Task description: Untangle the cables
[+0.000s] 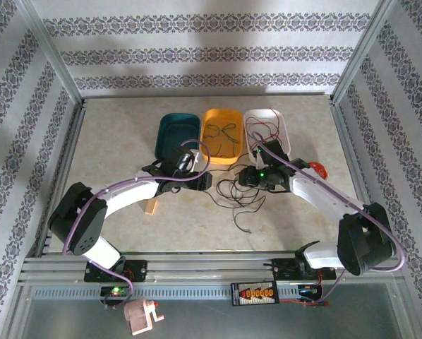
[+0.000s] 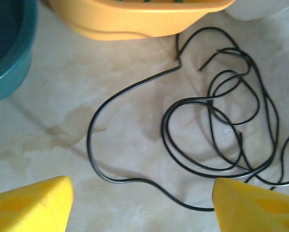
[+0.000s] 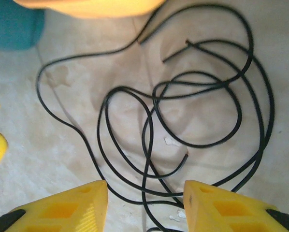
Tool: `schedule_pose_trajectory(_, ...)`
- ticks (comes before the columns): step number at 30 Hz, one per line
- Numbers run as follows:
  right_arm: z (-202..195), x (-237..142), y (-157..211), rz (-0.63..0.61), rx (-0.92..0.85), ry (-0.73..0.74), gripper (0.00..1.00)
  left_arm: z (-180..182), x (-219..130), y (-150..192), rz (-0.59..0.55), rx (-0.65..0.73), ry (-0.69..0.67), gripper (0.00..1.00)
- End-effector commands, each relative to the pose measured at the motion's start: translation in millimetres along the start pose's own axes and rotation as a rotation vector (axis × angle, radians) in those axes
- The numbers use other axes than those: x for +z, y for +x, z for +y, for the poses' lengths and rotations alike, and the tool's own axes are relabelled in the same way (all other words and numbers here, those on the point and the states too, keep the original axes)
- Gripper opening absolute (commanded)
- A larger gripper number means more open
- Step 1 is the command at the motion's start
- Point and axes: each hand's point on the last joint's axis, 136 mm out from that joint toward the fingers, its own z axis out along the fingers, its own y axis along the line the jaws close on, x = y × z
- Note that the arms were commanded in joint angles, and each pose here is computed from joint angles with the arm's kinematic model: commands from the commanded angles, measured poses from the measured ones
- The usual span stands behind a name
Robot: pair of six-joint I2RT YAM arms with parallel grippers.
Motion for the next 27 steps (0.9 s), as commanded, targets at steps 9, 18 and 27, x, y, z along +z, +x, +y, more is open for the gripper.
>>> schedule_pose_trajectory(9, -2, 16, 14, 0.08, -0.018, 0.015, 0.45, 20, 39, -14, -0.062, 0.038, -0.087, 0.68)
schedule_pose_trajectory(18, -8, 14, 15, 0.071, -0.02, 0.041, 0.45, 20, 58, -19, -0.113, 0.061, -0.083, 0.25)
schedule_pose_trajectory(27, -41, -10, -9, -0.108, 0.093, 0.145, 0.44, -38, -20, -53, -0.301, 0.136, 0.033, 0.0)
